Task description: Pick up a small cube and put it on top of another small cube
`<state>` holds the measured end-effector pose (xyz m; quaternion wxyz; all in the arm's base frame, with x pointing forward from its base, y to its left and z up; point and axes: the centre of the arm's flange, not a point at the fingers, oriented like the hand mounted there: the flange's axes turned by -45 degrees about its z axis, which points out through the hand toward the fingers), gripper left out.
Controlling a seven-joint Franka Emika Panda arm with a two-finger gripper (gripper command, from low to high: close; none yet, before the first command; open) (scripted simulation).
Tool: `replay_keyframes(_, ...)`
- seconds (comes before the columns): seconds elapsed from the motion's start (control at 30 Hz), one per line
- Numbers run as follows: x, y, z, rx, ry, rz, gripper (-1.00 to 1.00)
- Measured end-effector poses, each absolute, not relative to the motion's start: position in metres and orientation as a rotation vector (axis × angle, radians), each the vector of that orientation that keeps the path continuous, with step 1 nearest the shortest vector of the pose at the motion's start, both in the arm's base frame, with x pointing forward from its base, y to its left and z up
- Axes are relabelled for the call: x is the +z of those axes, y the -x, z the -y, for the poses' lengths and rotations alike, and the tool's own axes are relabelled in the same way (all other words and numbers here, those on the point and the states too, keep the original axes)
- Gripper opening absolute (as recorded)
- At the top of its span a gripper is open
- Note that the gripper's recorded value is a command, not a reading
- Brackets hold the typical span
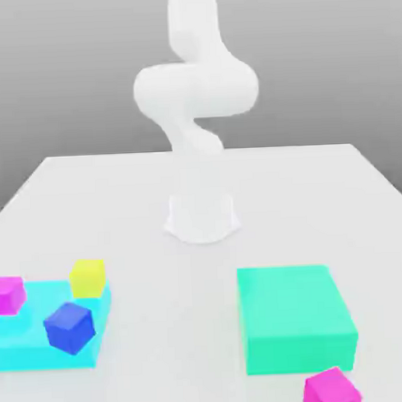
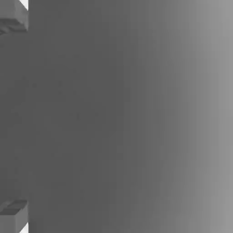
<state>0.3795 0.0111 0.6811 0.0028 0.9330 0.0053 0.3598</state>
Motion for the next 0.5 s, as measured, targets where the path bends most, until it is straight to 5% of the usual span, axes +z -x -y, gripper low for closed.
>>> replay_keyframes(0.5,0.45,-0.511,-0.089,0.546,-3.043,-0.289,0.0)
